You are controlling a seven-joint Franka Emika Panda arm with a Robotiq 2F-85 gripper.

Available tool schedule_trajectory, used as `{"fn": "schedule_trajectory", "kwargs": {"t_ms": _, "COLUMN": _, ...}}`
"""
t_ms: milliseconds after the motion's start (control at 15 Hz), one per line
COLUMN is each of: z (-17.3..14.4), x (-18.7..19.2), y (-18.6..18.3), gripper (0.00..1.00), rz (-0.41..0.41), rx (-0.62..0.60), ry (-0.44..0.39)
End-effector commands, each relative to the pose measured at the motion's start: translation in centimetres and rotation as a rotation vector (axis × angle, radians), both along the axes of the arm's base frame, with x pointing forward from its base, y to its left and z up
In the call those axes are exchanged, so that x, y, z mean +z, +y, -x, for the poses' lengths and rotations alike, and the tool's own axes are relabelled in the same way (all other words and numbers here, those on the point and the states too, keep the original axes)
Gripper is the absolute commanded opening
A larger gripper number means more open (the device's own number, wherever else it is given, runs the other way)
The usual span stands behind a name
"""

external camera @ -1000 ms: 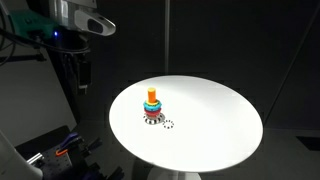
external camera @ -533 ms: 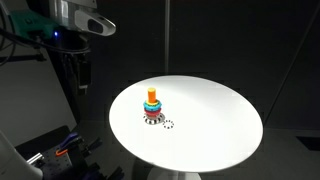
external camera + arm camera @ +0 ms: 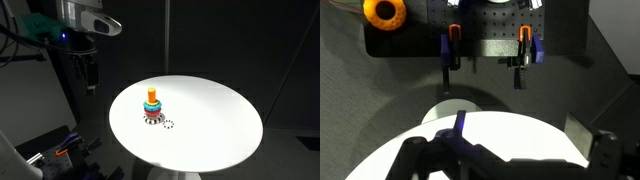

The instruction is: Put the striped ring on the orange stand

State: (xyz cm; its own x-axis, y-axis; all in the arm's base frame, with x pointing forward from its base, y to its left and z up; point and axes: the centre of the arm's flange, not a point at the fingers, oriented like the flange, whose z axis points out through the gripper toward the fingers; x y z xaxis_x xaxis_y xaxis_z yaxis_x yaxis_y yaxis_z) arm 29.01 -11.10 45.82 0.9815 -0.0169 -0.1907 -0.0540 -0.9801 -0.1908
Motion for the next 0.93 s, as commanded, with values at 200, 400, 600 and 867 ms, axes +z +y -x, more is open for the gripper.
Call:
{"fn": "schedule_trajectory", "kwargs": {"t_ms": 200, "z": -2.3, "x": -0.3, "y": -1.5, "gripper": 1.00, "rz": 0.048, "rx": -0.054, "ry": -0.012}}
{"fn": "schedule_trajectory", "kwargs": {"t_ms": 400, "z": -2.8, "x": -1.2, "y": -1.6, "gripper": 1.00, "rz": 0.053, "rx": -0.061, "ry": -0.002}}
{"fn": "schedule_trajectory", "kwargs": {"t_ms": 600, "z": -3.6, "x": -1.7, "y": -2.0, "gripper": 1.00, "rz": 0.065, "rx": -0.081, "ry": -0.004}}
{"fn": "schedule_trajectory", "kwargs": {"t_ms": 867, "z": -5.0, "x": -2.2, "y": -3.2, "gripper": 1.00, "rz": 0.100, "rx": -0.128, "ry": -0.027}}
